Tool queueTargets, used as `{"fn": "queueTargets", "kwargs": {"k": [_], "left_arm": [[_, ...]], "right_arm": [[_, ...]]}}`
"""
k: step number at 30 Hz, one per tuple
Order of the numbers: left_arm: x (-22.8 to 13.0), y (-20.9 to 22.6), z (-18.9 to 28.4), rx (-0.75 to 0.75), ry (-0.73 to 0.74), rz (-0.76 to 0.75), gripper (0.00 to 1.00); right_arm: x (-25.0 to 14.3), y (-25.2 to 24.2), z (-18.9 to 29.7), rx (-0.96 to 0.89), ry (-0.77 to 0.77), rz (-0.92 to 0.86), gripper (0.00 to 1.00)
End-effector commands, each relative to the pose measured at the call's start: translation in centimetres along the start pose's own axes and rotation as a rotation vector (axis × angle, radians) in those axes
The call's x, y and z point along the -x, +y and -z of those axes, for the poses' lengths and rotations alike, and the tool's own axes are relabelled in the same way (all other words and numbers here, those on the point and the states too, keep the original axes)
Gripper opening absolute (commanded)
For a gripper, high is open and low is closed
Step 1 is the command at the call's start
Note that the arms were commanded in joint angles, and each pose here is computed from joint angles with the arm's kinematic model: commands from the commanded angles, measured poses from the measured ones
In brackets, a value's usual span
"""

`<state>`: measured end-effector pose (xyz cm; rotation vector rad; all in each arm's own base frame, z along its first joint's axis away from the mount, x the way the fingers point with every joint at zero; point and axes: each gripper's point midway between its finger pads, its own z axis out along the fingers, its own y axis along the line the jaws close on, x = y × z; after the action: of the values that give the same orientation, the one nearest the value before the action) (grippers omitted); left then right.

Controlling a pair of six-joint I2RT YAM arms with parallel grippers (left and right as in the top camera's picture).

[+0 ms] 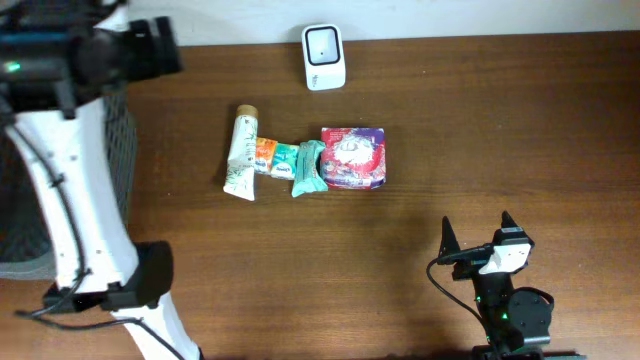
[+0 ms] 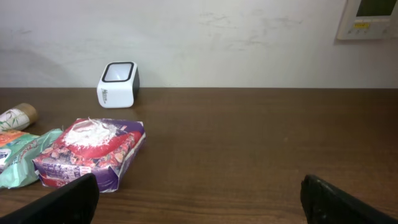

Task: Scan the item barcode
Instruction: 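Move the left gripper back over the basket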

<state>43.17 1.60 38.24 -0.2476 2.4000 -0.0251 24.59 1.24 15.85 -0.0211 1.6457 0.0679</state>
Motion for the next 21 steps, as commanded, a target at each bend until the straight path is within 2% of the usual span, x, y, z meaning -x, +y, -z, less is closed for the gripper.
{"fn": "queueTargets", "kwargs": {"k": [1, 8, 11, 17, 21], "left_arm": [[1.1, 5.3, 1.8, 0.087, -0.059, 0.088, 0.99], [3.7, 13.7, 3.1, 0.220, -0.182, 0.224, 0.99], [3.5, 17.6, 3.5, 0.356, -0.190, 0.266, 0.99], [0.5, 23.3, -0.1, 0.436, -0.050, 0.344, 0.99], [-2.6, 25.4, -5.7, 0.430, 0.136, 0.227, 0.99]], "right_arm": [[-0.3, -0.1, 0.0, -0.006, 0.005, -0.011, 0.99], [-0.3, -0.1, 0.0, -0.006, 0.005, -0.011, 0.98], [-0.3, -0.1, 0.0, -0.005, 0.005, -0.011, 0.99], [-0.3, -0.1, 0.0, -0.006, 0.005, -0.011, 0.99], [-0.3, -0.1, 0.0, -0.006, 0.005, -0.011, 0.98]]}}
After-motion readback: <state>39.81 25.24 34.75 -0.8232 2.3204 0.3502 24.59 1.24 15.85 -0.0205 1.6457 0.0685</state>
